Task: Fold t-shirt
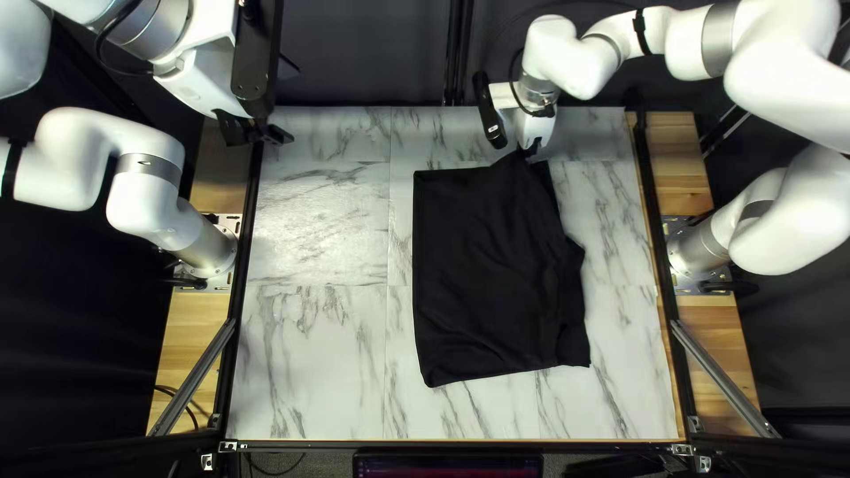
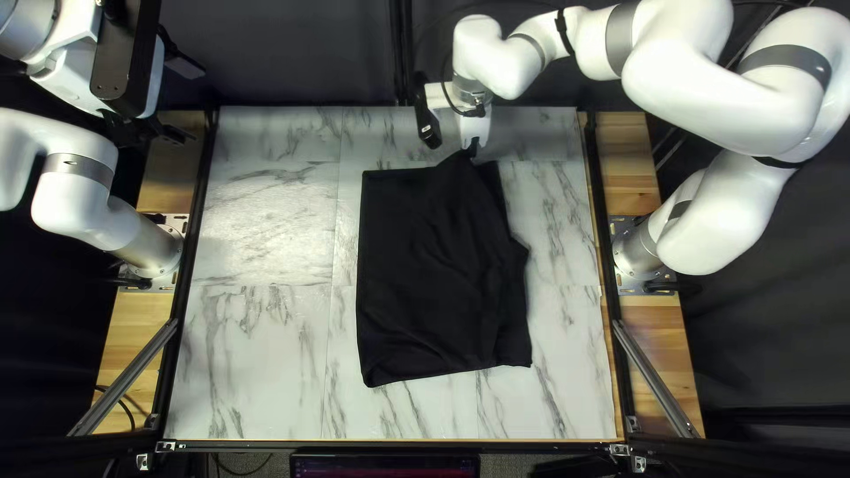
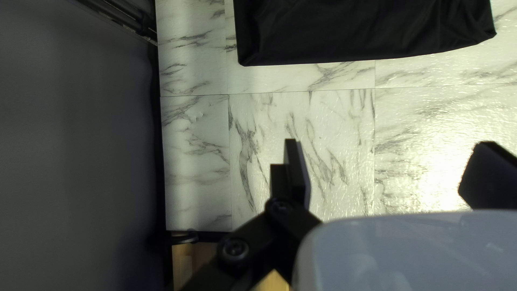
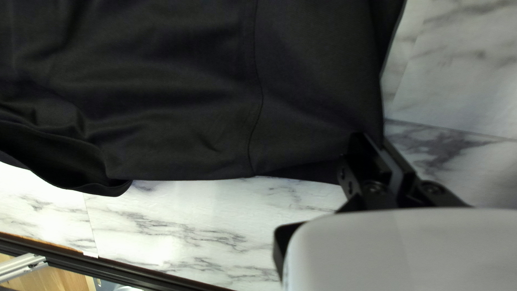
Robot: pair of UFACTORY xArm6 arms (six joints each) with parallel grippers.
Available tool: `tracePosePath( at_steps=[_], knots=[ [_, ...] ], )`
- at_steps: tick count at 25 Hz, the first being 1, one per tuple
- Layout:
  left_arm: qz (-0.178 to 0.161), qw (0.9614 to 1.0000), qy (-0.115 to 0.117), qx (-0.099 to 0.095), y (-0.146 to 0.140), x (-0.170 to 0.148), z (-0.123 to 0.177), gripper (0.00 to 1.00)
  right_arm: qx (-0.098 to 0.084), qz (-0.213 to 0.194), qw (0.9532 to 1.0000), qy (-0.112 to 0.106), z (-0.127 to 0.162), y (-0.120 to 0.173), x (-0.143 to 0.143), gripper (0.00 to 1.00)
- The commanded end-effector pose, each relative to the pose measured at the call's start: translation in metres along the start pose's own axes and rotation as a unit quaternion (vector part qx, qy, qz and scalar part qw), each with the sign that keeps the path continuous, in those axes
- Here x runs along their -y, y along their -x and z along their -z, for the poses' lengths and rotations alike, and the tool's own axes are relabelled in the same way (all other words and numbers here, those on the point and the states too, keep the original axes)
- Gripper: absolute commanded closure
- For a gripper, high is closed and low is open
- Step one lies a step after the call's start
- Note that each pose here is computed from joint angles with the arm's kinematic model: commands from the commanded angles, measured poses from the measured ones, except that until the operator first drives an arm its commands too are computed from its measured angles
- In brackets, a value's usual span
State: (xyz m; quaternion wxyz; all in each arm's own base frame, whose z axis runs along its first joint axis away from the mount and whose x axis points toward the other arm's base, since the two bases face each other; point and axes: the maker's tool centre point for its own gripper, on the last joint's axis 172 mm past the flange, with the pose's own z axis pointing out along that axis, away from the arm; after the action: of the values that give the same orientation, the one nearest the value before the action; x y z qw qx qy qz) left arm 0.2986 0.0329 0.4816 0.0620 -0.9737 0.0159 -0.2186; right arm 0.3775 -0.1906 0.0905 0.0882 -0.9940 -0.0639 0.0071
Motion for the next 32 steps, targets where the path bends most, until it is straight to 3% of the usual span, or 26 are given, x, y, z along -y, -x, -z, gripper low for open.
tracePosePath(
  at_steps=[1,5,6,10,14,15,16,19,29,32],
  knots=[
    [0.0,1.0,0.0,0.0,0.0,0.0,0.0,0.0,-0.003,-0.008,1.0,0.004,0.004,-0.001,0.019,0.0],
    [0.0,1.0,0.0,0.0,0.0,0.0,0.0,0.0,-0.011,-0.009,0.9996,0.023,0.023,-0.005,0.062,0.0],
    [0.0,1.0,0.0,0.0,0.0,0.0,0.0,0.0,-0.015,-0.005,0.9993,0.034,0.03,-0.01,0.09,0.0],
    [0.0,1.0,0.0,0.0,0.0,0.0,0.0,0.0,-0.03,0.013,0.9979,0.056,0.036,-0.021,0.153,0.0],
    [0.0,1.0,0.0,0.0,0.0,0.0,0.0,0.0,-0.049,0.044,0.9954,0.069,0.024,-0.038,0.228,0.0],
    [0.0,1.0,0.0,0.0,0.0,0.0,0.0,0.0,-0.051,0.048,0.995,0.071,0.022,-0.04,0.235,0.0],
    [0.0,1.0,0.0,0.0,0.0,0.0,0.0,0.0,-0.055,0.06,0.994,0.074,0.013,-0.046,0.263,0.0],
    [0.0,1.0,0.0,0.0,0.0,0.0,0.0,0.0,-0.052,0.091,0.9907,0.087,0.0,-0.049,0.307,0.0],
    [0.0,1.0,0.0,0.0,0.0,0.0,0.0,0.0,-0.049,0.099,0.9895,0.093,-0.002,-0.049,0.312,0.0],
    [0.0,1.0,0.0,0.0,0.0,0.0,0.0,0.0,-0.033,0.12,0.9872,0.1,-0.023,-0.062,0.343,0.0]
  ],
)
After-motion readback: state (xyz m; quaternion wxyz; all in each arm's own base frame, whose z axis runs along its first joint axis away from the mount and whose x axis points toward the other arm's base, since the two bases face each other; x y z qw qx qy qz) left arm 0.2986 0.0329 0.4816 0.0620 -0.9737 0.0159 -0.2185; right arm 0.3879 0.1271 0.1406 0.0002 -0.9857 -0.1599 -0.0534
